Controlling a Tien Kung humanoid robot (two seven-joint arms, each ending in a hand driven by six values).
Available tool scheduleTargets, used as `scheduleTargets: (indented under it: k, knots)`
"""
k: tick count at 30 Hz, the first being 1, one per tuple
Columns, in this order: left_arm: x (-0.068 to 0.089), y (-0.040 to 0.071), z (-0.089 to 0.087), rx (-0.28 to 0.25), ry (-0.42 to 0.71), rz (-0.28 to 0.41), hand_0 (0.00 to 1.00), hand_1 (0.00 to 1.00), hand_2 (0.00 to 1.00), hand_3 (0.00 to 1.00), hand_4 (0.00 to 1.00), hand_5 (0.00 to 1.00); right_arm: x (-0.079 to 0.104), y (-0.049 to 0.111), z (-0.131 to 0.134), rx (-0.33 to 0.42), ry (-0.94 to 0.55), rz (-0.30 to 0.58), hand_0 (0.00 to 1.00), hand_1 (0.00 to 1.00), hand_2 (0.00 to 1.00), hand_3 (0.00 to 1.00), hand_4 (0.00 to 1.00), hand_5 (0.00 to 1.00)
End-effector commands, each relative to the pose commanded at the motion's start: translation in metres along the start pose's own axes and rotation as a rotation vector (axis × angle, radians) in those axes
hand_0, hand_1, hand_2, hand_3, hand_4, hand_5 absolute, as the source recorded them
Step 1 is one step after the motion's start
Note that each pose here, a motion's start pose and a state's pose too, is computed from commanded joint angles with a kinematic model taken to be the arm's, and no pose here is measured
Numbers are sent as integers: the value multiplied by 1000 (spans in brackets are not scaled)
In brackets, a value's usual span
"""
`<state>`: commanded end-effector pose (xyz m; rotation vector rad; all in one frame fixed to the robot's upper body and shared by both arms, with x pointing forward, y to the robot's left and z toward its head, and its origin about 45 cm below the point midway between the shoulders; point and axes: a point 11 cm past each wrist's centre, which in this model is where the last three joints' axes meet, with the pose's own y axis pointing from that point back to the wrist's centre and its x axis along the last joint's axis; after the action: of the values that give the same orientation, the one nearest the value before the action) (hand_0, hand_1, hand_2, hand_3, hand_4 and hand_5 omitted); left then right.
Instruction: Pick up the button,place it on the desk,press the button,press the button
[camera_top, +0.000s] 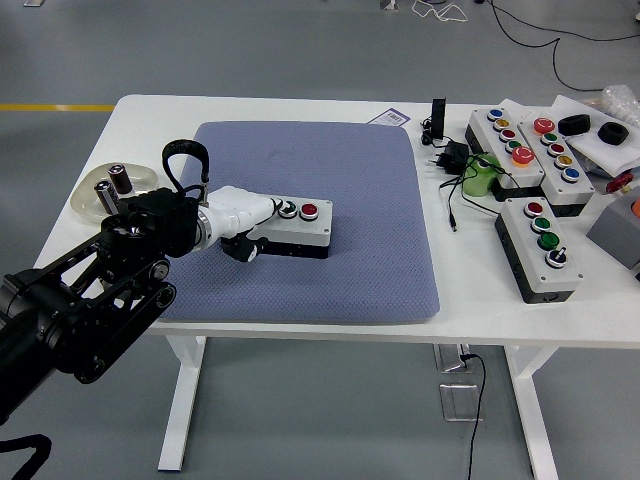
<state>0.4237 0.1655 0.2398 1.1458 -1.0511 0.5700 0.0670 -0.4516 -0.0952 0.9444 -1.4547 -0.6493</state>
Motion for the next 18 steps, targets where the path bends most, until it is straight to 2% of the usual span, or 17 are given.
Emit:
scheduleTargets:
  k: [4, 9, 13, 18]
  knots:
    - [10, 0, 10, -62, 64, 83, 59, 2, 48, 909, 460, 2, 0, 0, 0, 0, 1, 0, 637, 532, 554, 635, 235, 244]
    - [15, -3, 21, -99, 88, 144, 53, 2, 41, 897, 462, 2, 0, 0, 0, 1, 0, 0, 637, 532, 554, 635, 235, 244]
    - [15, -6, 27, -112, 83, 142, 49, 2, 40, 895, 455, 2, 0, 0, -1, 2, 0, 1, 638, 532, 554, 635, 235, 243]
    - [7, -11, 24, -90, 68, 98, 49, 2, 42, 896, 456, 2, 1, 0, -1, 3, -1, 1, 638, 532, 553, 635, 235, 243]
